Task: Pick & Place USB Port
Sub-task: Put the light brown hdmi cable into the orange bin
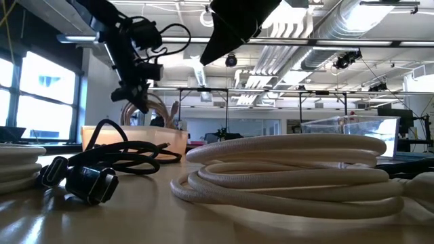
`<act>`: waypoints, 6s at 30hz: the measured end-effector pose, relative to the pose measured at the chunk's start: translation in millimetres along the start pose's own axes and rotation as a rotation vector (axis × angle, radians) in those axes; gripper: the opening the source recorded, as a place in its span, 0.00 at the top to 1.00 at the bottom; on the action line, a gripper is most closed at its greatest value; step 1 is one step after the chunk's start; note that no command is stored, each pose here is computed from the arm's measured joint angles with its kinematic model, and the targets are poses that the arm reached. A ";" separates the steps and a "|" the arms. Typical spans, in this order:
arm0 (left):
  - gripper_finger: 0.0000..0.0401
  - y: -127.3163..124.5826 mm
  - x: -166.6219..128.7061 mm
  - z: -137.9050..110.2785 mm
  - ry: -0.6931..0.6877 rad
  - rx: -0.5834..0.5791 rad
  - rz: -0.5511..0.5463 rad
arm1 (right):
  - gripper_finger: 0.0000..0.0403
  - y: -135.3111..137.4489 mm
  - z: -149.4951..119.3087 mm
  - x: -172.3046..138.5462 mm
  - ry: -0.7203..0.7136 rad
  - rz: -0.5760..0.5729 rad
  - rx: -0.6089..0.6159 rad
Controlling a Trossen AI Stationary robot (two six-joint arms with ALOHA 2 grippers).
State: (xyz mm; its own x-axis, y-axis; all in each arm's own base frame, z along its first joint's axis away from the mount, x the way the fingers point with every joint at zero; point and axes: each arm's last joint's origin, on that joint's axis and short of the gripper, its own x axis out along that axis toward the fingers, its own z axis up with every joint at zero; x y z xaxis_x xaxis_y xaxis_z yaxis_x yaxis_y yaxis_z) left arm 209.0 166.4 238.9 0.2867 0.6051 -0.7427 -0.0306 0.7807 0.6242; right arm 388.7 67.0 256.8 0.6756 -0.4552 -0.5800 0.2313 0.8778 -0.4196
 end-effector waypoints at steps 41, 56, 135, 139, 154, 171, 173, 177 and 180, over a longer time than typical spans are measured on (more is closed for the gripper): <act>0.92 66.7 55.1 24.5 0.058 0.081 -0.353 | 0.32 2.0 -0.9 0.7 0.008 0.093 0.035; 0.74 84.8 65.0 11.6 0.013 0.035 -0.346 | 0.32 2.9 -2.0 0.6 0.017 0.122 0.018; 0.72 11.0 -132.0 44.9 -0.431 0.106 -0.881 | 0.32 -19.2 -56.0 -4.5 0.580 0.116 -0.031; 0.72 -15.9 -127.2 57.1 -0.413 0.177 -0.885 | 0.32 -12.7 -57.2 -7.8 0.620 0.289 -0.039; 0.72 -81.3 -122.4 75.5 -0.397 0.304 -0.846 | 0.32 -8.9 -58.9 13.4 0.431 0.383 -0.172; 0.72 -84.7 -125.0 80.4 -0.375 0.237 -0.791 | 0.32 -10.0 -89.4 39.0 0.394 0.376 -0.092; 0.72 -84.6 -125.0 80.6 -0.375 0.234 -0.789 | 0.32 -12.0 -93.6 43.2 0.385 0.371 -0.080; 0.72 -84.2 -124.9 81.6 -0.384 0.232 -0.783 | 0.32 -15.0 -109.2 51.2 0.388 0.365 -0.082; 0.72 -83.9 -124.6 81.7 -0.381 0.234 -0.767 | 0.32 -16.5 -121.3 55.7 0.397 0.354 -0.072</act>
State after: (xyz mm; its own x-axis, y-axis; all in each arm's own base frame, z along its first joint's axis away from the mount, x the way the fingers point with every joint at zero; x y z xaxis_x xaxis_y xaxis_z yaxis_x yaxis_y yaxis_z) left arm 254.1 12.8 298.9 0.4480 -0.1972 -0.8720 0.4856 0.8726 0.0521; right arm 337.5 9.0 146.6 0.3835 -0.1672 -0.9083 -0.0208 0.9817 -0.1895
